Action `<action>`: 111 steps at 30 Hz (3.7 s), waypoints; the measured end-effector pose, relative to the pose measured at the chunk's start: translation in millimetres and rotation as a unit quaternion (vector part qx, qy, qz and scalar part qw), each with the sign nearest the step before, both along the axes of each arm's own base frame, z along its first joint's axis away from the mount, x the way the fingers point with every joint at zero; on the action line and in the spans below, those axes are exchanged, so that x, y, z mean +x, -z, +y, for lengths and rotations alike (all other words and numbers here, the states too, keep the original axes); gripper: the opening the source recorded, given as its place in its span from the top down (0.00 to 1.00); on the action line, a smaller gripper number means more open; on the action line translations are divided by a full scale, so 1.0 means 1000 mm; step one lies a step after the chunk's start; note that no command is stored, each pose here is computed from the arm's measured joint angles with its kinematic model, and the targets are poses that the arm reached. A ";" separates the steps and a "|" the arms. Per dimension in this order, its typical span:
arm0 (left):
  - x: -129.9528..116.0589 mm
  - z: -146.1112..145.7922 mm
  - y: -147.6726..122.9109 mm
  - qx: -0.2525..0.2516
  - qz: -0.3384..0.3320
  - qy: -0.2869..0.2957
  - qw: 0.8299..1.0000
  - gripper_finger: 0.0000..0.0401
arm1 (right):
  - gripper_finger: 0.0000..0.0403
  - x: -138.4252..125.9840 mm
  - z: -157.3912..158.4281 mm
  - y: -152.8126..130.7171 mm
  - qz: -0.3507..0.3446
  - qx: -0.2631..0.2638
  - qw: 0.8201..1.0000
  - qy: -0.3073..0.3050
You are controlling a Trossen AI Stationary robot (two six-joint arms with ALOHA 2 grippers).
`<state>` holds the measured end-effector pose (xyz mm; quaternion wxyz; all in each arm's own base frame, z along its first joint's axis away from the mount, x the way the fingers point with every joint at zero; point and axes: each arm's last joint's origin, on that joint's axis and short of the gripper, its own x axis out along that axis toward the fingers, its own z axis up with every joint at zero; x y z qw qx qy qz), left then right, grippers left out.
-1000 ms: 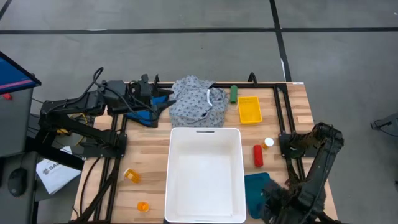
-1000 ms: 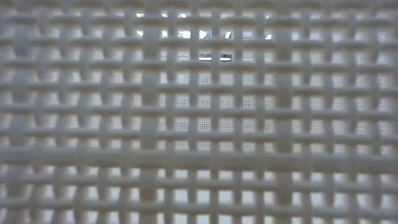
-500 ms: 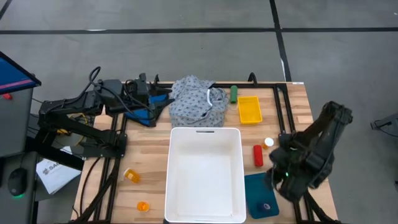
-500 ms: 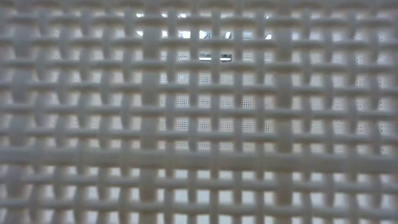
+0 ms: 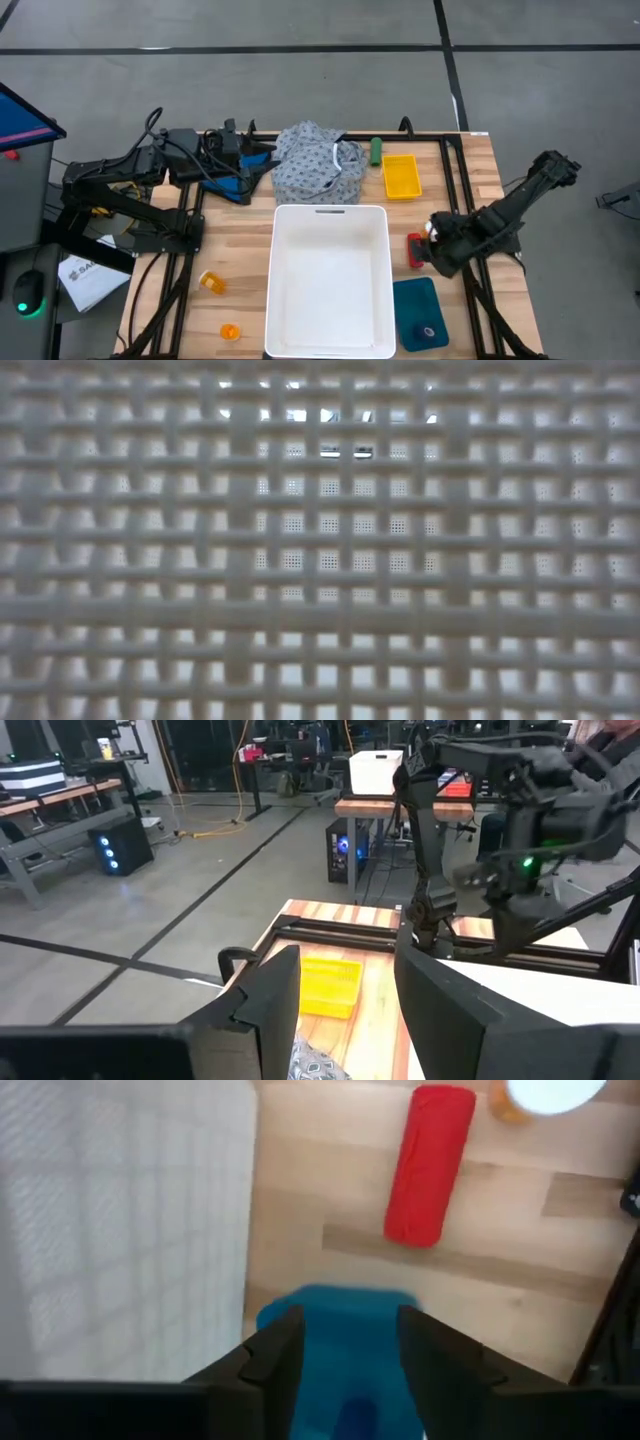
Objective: Pick & place medical supplies in basket/bin
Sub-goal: Put the red bandage into the blue bin
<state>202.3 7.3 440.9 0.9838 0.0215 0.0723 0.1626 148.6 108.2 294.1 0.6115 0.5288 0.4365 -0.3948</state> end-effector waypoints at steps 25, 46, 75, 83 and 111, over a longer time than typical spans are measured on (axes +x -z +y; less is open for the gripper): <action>0.000 0.000 0.000 -0.012 -0.004 -0.002 1.000 0.61 | 0.42 0.011 -0.043 0.096 0.078 -0.020 0.992 0.101; 0.000 0.000 0.000 -0.025 -0.009 -0.003 1.000 0.61 | 0.42 0.025 -0.013 0.128 0.126 0.009 0.989 0.077; 0.000 0.000 0.000 -0.025 -0.009 -0.003 1.000 0.61 | 0.42 0.029 -0.005 0.153 0.154 -0.003 0.985 0.071; 0.000 0.000 0.000 -0.025 -0.008 -0.003 1.000 0.61 | 0.47 0.028 -0.006 0.154 0.155 -0.009 0.985 0.072; 0.000 0.000 0.000 -0.025 -0.009 -0.003 1.000 0.61 | 0.61 0.010 0.000 0.092 0.070 0.038 0.997 -0.005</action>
